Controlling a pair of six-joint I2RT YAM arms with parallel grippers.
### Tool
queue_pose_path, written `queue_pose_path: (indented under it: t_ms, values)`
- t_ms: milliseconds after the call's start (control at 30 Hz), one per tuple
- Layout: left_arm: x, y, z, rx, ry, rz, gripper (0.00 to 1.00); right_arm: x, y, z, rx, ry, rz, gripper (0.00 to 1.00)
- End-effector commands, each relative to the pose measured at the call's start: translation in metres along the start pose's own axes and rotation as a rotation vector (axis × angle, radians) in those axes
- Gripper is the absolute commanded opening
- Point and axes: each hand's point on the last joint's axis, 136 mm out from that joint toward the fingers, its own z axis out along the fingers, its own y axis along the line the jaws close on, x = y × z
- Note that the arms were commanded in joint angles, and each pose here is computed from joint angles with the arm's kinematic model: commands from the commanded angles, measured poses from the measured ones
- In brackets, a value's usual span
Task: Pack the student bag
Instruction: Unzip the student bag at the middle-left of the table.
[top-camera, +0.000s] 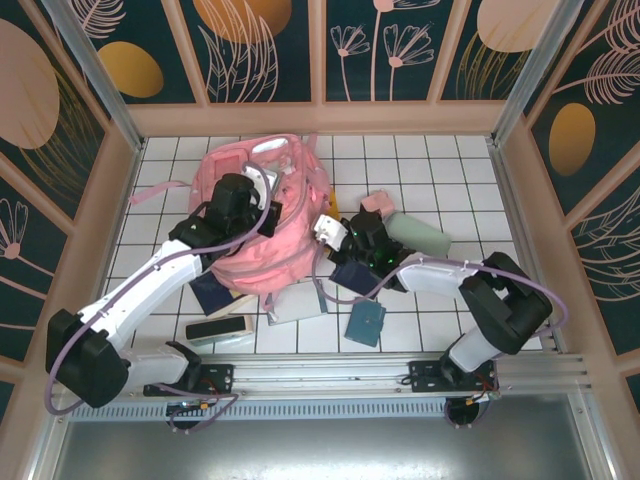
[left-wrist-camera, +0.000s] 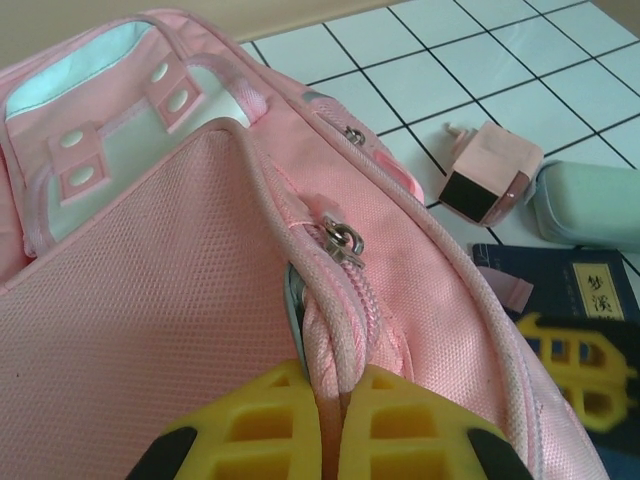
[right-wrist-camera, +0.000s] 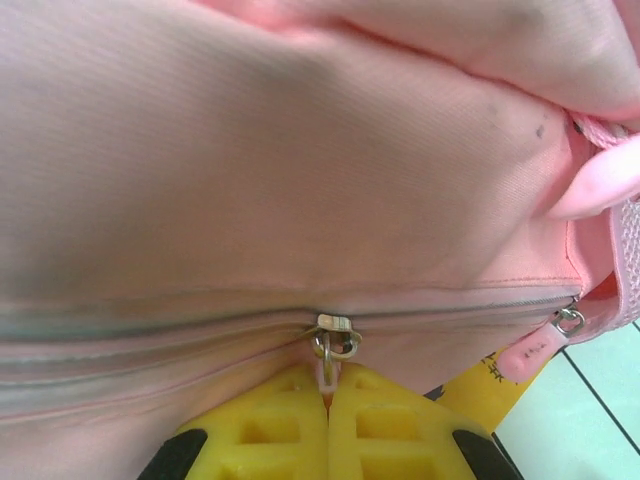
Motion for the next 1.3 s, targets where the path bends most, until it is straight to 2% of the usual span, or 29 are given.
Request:
queue_pose_path:
  t_ms: [0, 233, 500, 600, 767, 967, 1100, 1267]
  values:
    - [-0.048, 0.018, -0.008, -0.091, -0.120, -0.119, 0.00, -0.013, 0.010, -0.013, -0.003, 0.009, 0.016, 0.00]
    - [-0.058, 0.024, 0.000, -0.072, -0.086, -0.246, 0.00, -0.043, 0.003, -0.025, -0.007, 0.051, 0.249, 0.00]
    - [-0.074, 0.040, 0.005, -0.146, -0.060, -0.493, 0.00, -0.070, 0.005, -0.034, 0.039, 0.072, 0.316, 0.00]
    - [-0.080, 0.036, 0.005, -0.121, -0.069, -0.577, 0.00, -0.076, -0.001, -0.030, 0.086, 0.104, 0.354, 0.00]
    - [-0.088, 0.024, 0.009, -0.050, -0.076, -0.662, 0.00, -0.090, 0.007, -0.011, 0.062, 0.130, 0.372, 0.00]
    - [-0.101, 0.021, 0.010, 0.016, -0.117, -0.684, 0.00, -0.127, 0.022, -0.003, 0.042, 0.093, 0.356, 0.00]
    - [-0.102, 0.033, 0.013, -0.018, -0.103, -0.673, 0.00, -0.142, 0.041, -0.011, -0.015, 0.083, 0.317, 0.00]
    - [-0.100, 0.041, 0.012, -0.071, -0.098, -0.579, 0.00, -0.149, 0.062, -0.027, -0.152, 0.076, 0.303, 0.00]
